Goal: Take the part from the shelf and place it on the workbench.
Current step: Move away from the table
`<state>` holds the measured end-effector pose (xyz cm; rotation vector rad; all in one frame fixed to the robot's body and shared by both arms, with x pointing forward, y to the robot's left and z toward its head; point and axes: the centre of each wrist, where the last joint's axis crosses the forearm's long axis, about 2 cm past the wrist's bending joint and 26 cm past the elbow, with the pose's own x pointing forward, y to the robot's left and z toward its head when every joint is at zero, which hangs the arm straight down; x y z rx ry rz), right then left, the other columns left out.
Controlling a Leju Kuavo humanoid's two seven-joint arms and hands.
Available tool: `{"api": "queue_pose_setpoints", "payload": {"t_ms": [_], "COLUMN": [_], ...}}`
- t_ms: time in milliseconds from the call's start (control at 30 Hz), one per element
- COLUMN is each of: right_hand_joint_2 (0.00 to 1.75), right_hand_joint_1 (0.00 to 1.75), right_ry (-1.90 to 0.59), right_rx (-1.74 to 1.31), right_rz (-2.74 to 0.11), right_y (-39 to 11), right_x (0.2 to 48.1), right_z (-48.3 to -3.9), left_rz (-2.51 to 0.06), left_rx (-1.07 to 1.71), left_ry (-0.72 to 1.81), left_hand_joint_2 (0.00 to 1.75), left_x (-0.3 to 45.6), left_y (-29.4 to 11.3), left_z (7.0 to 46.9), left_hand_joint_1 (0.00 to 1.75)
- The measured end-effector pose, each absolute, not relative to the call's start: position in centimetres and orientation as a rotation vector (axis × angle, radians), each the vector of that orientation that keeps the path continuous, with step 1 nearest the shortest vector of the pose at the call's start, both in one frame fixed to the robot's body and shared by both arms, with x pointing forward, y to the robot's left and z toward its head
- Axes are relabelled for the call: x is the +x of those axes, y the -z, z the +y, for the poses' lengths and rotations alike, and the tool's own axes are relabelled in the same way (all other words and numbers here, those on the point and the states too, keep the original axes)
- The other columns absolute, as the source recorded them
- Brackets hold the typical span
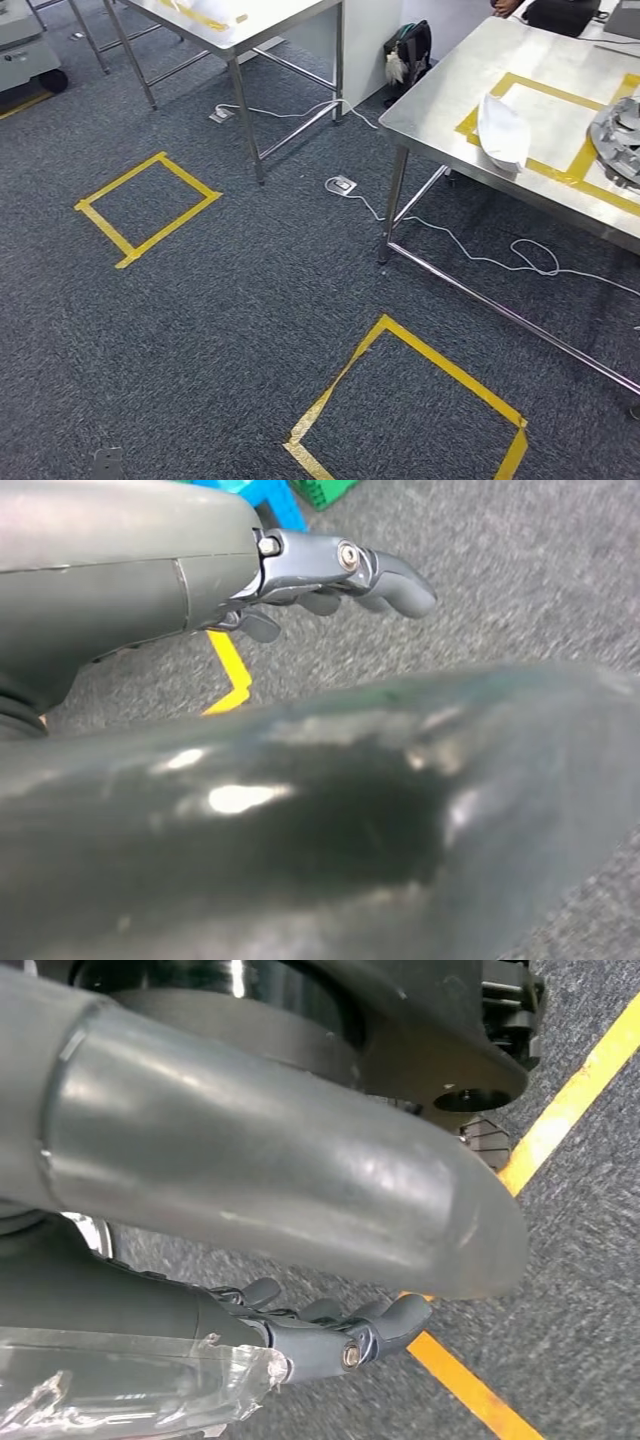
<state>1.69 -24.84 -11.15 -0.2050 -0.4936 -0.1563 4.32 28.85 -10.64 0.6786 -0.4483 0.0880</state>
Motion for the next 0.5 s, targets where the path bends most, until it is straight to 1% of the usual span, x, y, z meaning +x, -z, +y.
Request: {"api": "queue_pose_setpoints", "payload": {"t_ms": [333, 400, 500], "right_hand_joint_2": [0.0, 0.0, 0.0], "right_hand_joint_1": [0.0, 0.0, 0.0], "right_ry": [0.162, 0.151, 0.118], "right_rx": [-0.213, -0.218, -0.216], "right_rz": [-0.497, -0.493, -0.487], "right_y": [11.2, 11.2, 11.1], "right_x": [1.9, 1.8, 1.8], "right_z": [-25.3, -25.3, -24.8], "left_rz": [-0.453, -0.427, -0.348], "left_rx": [0.651, 0.602, 0.525], "left_ry": [-0.032, 0.004, 0.019], "left_hand_joint_2": [0.0, 0.0, 0.0], "left_x": [4.7, 4.7, 4.4], "left_y": [10.6, 10.6, 10.6], "left_z": [28.5, 27.5, 25.0], "left_hand_joint_1": [0.0, 0.0, 0.0]}}
